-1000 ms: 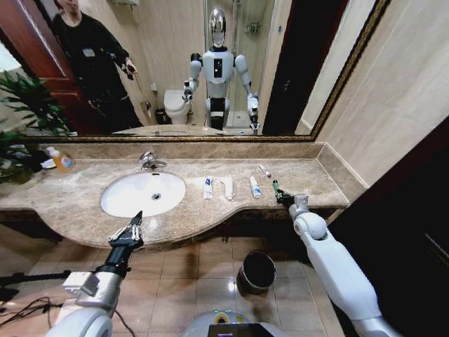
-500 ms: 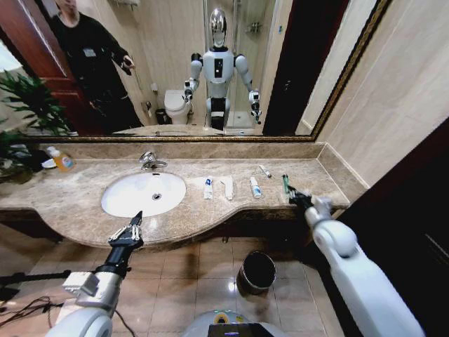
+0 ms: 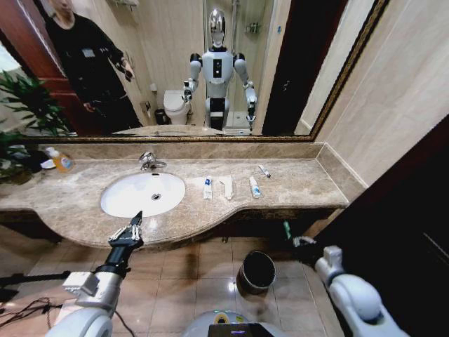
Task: Pick up the trash from the sink and place it in the trash bin.
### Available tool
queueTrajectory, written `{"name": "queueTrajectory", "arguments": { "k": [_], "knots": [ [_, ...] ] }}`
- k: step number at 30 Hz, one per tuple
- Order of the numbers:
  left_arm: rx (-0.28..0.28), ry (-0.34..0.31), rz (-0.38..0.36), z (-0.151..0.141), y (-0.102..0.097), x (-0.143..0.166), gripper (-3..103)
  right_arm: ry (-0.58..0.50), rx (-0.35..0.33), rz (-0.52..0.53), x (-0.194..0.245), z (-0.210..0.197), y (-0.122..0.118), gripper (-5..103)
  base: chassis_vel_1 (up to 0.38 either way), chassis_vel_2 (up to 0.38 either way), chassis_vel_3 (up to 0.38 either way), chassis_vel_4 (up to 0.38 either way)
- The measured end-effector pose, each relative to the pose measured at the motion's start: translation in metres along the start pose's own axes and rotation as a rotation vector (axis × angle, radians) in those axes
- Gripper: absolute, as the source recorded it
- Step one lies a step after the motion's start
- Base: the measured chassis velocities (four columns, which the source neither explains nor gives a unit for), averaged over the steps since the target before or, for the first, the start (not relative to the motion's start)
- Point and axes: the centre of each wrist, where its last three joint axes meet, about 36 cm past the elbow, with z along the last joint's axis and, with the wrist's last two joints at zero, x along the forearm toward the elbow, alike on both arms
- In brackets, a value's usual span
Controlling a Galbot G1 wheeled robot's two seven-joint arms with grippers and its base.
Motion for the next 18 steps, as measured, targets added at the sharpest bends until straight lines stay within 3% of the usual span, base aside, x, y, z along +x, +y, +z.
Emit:
{"name": "queueTrajectory", "arguments": {
  "k": [12,18],
  "knots": [
    [0.000,0.000,0.000,0.000,0.000,0.000,0,0.100,0.022,0.002,-0.064,0.089,0.005,0,0.000,0.000,0.000,0.000],
    [0.000,0.000,0.000,0.000,0.000,0.000,0,0.153,-0.014,0.051,-0.100,0.133,0.010,0,0.000,0.000,0.000,0.000]
  ]
}}
